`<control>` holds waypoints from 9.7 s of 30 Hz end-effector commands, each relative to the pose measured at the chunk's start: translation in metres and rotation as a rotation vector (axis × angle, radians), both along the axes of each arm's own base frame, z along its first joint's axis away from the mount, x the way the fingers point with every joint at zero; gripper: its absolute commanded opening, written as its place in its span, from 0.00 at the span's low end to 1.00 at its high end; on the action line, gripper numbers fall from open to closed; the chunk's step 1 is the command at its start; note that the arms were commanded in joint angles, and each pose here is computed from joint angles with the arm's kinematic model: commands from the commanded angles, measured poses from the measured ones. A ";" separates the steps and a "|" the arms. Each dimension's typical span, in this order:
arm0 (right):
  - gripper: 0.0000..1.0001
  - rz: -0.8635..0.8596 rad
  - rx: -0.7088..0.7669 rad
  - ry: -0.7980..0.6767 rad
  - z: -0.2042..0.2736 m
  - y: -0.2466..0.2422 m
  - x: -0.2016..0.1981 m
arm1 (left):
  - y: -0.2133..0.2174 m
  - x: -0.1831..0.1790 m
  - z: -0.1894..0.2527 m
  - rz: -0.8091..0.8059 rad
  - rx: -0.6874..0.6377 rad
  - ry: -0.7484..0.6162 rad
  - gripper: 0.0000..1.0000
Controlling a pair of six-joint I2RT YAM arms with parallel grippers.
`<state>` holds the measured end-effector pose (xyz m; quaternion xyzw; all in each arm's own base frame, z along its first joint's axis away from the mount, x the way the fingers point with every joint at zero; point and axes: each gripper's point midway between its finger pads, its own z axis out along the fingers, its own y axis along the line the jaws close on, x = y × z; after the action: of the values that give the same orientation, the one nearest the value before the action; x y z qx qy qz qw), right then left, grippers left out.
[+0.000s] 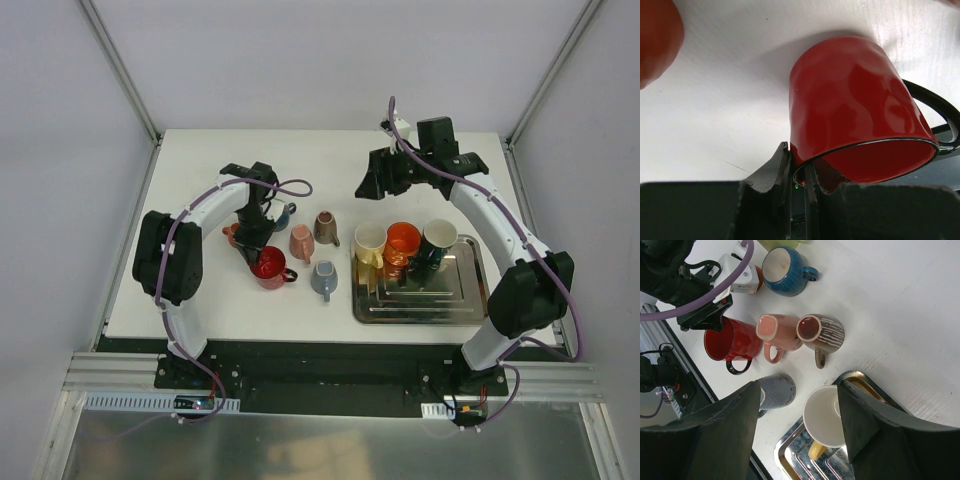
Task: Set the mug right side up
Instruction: Place the cup at the center of the board, then place the cup on the tray, then move the cup to the corner of the board.
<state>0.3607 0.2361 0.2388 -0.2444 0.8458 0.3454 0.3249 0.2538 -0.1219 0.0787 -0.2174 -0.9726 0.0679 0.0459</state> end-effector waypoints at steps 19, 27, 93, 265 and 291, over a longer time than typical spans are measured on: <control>0.72 0.112 0.004 0.015 -0.004 0.019 -0.021 | -0.007 -0.012 0.105 -0.099 -0.192 -0.170 0.45; 0.71 0.478 -0.182 -0.180 -0.022 0.063 -0.060 | 0.032 0.027 0.181 0.313 -0.352 -0.482 0.98; 0.35 0.885 -0.430 -0.268 -0.170 0.185 -0.106 | 0.067 -0.005 0.199 0.829 -0.747 -0.681 0.96; 0.64 -0.242 -0.256 0.019 -0.047 -0.097 -0.024 | 0.141 0.003 0.028 0.571 -0.190 -0.198 0.69; 0.68 0.608 -0.088 -0.206 -0.063 0.140 -0.098 | 0.056 -0.025 0.045 0.314 -0.409 -0.267 0.86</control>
<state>0.2536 0.3501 0.1614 -0.5165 0.7435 0.3384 0.2566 0.2297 -0.0639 0.1104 -0.0850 -0.9604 0.2389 -0.1153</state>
